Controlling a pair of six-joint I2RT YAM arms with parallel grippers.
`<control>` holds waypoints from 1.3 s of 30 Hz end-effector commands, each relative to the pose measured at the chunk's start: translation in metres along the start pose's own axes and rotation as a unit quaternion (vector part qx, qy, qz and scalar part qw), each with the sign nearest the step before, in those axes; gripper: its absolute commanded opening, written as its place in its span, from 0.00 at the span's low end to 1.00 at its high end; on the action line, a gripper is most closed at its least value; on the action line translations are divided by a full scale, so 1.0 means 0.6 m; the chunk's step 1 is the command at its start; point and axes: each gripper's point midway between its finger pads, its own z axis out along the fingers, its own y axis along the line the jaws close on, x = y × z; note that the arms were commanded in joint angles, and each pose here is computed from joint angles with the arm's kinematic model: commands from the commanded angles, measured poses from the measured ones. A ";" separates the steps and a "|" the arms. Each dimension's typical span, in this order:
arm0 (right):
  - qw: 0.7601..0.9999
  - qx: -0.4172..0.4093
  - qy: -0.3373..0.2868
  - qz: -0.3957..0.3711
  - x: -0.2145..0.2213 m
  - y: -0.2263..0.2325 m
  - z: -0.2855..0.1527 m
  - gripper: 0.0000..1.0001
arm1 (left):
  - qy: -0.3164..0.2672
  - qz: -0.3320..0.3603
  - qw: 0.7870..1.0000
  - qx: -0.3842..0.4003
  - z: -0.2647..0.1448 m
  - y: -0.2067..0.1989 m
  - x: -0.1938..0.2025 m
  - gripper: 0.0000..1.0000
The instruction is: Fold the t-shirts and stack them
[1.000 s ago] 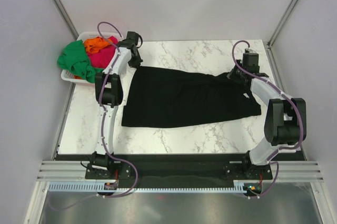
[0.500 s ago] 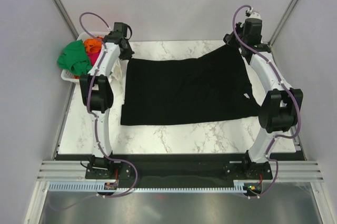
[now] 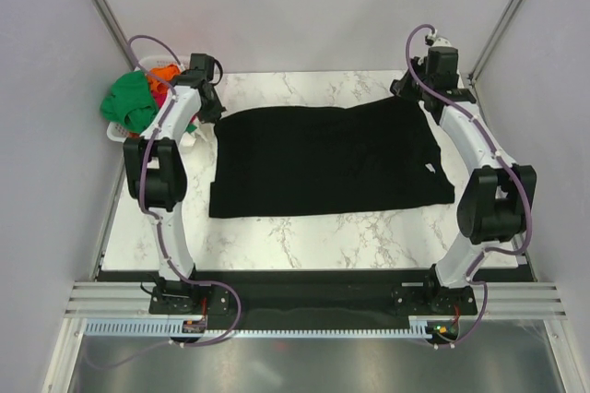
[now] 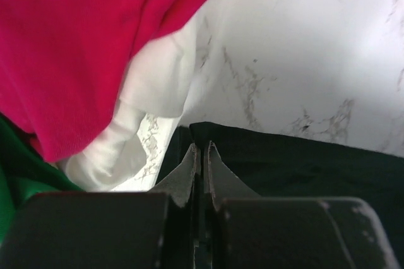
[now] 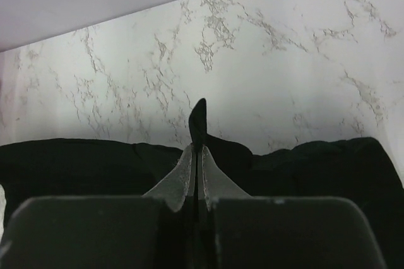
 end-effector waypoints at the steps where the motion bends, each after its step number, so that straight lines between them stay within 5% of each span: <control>1: 1.000 -0.003 -0.024 -0.014 -0.013 0.008 -0.051 0.00 | -0.042 -0.007 0.999 0.011 -0.062 0.006 -0.025 0.02; 14: 0.994 0.093 0.011 0.051 0.162 -0.090 -0.173 0.01 | -0.004 -0.035 0.999 -0.020 -0.076 0.094 0.137 0.02; 15: 0.993 0.099 0.014 0.064 0.172 -0.100 -0.177 0.14 | 0.003 -0.040 0.999 -0.025 -0.078 0.106 0.160 0.05; 17: 0.991 0.096 0.028 0.087 0.203 -0.107 -0.183 0.63 | 0.006 -0.045 0.999 -0.022 -0.078 0.112 0.178 0.38; 18: 0.990 0.100 0.029 0.094 0.209 -0.110 -0.185 0.87 | 0.010 -0.048 0.999 -0.023 -0.080 0.119 0.194 0.48; 19: 0.989 0.105 0.032 0.101 0.216 -0.115 -0.186 0.91 | 0.007 -0.050 0.998 -0.022 -0.082 0.122 0.197 0.62; 20: 0.988 0.105 0.027 0.110 0.213 -0.115 -0.189 0.93 | 0.008 -0.053 0.998 -0.021 -0.085 0.124 0.203 0.65; 24: 0.989 0.077 0.019 0.128 0.193 -0.091 -0.193 0.96 | 0.004 -0.061 0.998 -0.019 -0.100 0.134 0.217 0.70; 30: 0.981 0.015 0.100 0.165 0.242 -0.024 -0.168 0.93 | -0.014 -0.033 0.999 0.018 -0.112 0.094 0.186 0.67; 39: 0.951 0.104 0.208 0.205 0.354 -0.075 -0.114 0.94 | 0.073 0.103 0.991 0.047 -0.035 -0.027 0.248 0.63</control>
